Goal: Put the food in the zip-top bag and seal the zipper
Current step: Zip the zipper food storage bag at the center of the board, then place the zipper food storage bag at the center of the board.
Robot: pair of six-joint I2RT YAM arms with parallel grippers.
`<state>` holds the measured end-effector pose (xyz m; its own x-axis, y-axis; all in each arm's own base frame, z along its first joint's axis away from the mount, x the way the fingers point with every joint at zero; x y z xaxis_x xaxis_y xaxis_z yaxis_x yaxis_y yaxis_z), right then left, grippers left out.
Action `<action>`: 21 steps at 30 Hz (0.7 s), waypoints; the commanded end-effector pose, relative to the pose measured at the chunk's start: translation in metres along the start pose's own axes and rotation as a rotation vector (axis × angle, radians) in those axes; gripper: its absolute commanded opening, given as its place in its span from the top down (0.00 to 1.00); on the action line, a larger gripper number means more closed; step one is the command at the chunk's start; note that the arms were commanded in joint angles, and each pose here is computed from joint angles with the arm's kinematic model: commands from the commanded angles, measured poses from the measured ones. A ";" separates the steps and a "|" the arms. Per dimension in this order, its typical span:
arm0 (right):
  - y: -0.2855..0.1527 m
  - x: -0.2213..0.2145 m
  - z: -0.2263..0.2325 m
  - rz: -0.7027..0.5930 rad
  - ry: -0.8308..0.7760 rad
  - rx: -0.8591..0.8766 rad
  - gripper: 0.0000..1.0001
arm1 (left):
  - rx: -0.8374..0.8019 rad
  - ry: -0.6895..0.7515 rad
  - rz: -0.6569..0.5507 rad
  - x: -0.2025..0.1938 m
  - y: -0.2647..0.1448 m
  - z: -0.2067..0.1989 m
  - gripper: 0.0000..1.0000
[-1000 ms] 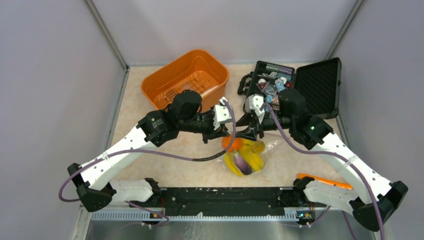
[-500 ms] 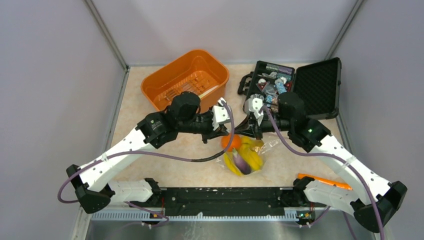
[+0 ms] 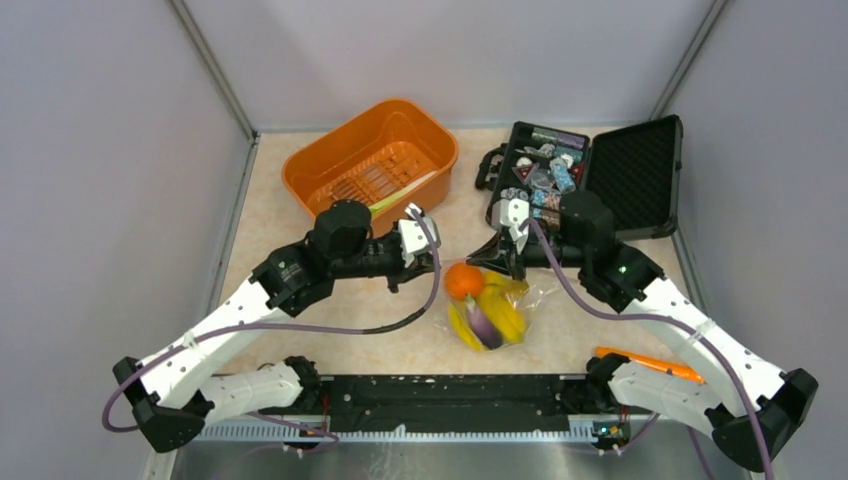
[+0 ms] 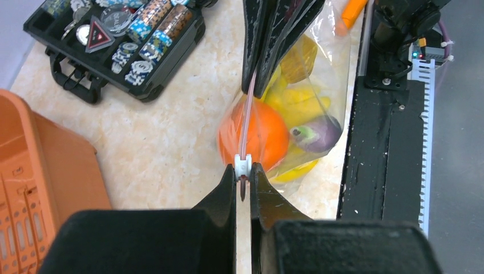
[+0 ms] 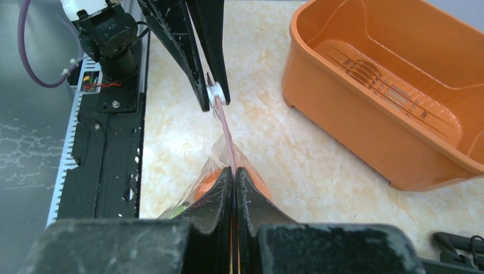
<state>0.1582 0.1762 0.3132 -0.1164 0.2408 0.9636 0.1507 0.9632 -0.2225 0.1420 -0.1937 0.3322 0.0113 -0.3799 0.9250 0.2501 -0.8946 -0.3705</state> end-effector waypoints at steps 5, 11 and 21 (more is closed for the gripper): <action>0.001 -0.001 -0.002 -0.026 -0.012 -0.039 1.00 | 0.092 -0.057 -0.015 -0.014 -0.026 0.001 1.00; 0.005 0.000 -0.003 -0.058 -0.003 -0.029 1.00 | 0.094 -0.081 -0.035 -0.012 -0.023 0.002 0.50; 0.012 -0.026 -0.018 -0.025 0.048 -0.243 1.00 | 0.319 -0.166 -0.190 -0.018 -0.025 0.010 0.01</action>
<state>0.1665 0.1804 0.2916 -0.0791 0.2234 0.9715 0.2163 0.9552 -0.2020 0.1422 -0.1688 0.3142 0.1205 -0.2988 0.9467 0.4083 -0.8544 -0.3216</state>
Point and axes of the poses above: each gripper's point midway between its finger pads, its own y axis out along the fingers, its own z axis along the line the jaws close on, x = y × z, the point moved 10 cm from there along -y, back along the fingers, and after that the axes turned 1 degree about -y, right-handed, at the moved point
